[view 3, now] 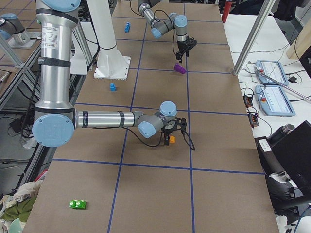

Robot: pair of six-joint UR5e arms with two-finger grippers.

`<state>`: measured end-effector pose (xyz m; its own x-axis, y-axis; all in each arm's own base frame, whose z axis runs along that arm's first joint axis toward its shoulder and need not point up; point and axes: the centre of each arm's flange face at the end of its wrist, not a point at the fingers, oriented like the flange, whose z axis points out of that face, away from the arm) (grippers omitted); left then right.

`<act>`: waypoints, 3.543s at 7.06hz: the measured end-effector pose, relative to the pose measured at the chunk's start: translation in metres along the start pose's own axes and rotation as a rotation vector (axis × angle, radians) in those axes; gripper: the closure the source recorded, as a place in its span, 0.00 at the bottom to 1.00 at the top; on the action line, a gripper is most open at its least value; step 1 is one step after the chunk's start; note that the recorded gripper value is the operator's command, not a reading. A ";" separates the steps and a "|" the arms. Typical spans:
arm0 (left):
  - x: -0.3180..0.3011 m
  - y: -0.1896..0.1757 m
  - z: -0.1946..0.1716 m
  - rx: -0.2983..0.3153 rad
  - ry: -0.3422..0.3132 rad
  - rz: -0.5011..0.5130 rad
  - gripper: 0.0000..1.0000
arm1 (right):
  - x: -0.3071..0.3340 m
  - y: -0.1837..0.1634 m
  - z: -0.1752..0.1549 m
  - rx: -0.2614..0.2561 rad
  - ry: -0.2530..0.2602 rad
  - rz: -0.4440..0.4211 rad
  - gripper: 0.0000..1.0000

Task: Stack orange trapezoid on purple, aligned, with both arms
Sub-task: 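Raise the left gripper away while the right gripper grasps the orange block, then carry the orange block with the right gripper above the purple block, then align and lower the orange block onto the purple block with the right gripper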

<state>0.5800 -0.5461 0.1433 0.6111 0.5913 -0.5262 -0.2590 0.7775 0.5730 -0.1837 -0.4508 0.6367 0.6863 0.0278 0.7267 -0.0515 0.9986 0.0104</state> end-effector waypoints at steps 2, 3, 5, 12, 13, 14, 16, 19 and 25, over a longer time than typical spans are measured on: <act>0.000 0.000 0.000 0.000 0.000 0.000 0.00 | 0.007 0.001 0.007 -0.011 0.011 0.001 1.00; -0.001 0.001 0.001 -0.001 -0.001 0.000 0.00 | 0.006 0.001 0.008 -0.014 0.011 -0.001 1.00; -0.004 0.001 -0.001 0.002 -0.001 -0.002 0.00 | 0.000 -0.004 0.003 -0.015 -0.002 -0.001 1.00; -0.253 0.135 -0.057 -0.077 0.036 -0.019 0.00 | -0.380 -0.133 -0.161 -0.122 -0.029 0.242 1.00; -0.299 0.177 -0.063 -0.099 0.003 -0.035 0.00 | -0.445 -0.118 -0.160 -0.132 -0.025 0.298 1.00; -0.345 0.214 -0.071 -0.119 -0.035 -0.056 0.00 | -0.501 -0.103 -0.152 -0.133 -0.015 0.349 1.00; -0.447 0.299 -0.100 -0.159 -0.121 -0.119 0.00 | -0.587 -0.081 -0.115 -0.109 -0.003 0.478 1.00; -0.529 0.383 -0.134 -0.193 -0.183 -0.156 0.00 | -0.627 -0.066 -0.064 -0.057 0.016 0.659 1.00; -0.542 0.399 -0.131 -0.213 -0.191 -0.171 0.00 | -0.639 -0.058 -0.031 -0.038 0.036 0.734 1.00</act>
<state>0.0474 -0.5286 0.5746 0.7832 0.4130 -0.4648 -0.2783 0.9013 0.3319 -0.5967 -0.5254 0.1503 0.5079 0.6906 0.5148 -0.4821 0.7232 -0.4945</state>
